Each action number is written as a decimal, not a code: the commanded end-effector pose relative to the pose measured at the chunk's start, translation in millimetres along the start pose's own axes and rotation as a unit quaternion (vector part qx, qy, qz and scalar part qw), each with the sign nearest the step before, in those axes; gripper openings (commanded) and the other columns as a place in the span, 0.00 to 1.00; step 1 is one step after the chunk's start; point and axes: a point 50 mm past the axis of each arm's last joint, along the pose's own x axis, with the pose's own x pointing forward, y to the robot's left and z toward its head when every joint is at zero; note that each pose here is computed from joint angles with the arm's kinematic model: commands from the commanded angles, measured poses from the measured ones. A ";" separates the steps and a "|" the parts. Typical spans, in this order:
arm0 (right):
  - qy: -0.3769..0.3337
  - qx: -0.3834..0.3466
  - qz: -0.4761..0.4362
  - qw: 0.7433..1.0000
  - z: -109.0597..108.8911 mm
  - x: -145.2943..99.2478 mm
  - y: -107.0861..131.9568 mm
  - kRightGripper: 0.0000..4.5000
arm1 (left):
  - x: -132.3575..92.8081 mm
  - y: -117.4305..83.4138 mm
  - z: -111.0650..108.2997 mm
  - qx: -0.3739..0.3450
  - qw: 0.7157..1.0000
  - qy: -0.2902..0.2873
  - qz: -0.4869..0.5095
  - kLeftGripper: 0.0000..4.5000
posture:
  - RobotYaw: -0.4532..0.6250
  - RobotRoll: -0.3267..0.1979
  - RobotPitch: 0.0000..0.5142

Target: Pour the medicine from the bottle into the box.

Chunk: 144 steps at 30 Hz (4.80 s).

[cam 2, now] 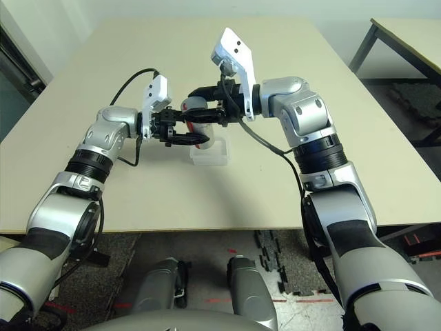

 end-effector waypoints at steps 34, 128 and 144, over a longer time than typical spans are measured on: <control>-0.049 0.033 -0.295 0.954 -9.4 -29.9 -54.0 0.58 | 3.3 2.0 0.6 0.006 1.000 0.016 -0.001 0.61 | 0.40 0.62 0.15; -0.050 0.141 -0.426 0.892 -127.6 -34.4 -12.9 1.00 | -59.5 49.1 -44.2 -0.096 0.888 0.023 0.449 0.61 | 0.43 0.62 0.13; 0.056 0.047 -0.215 0.974 -76.0 -104.7 -6.3 1.00 | -75.5 46.8 -55.2 -0.043 0.885 0.111 0.451 0.61 | 0.39 0.62 0.14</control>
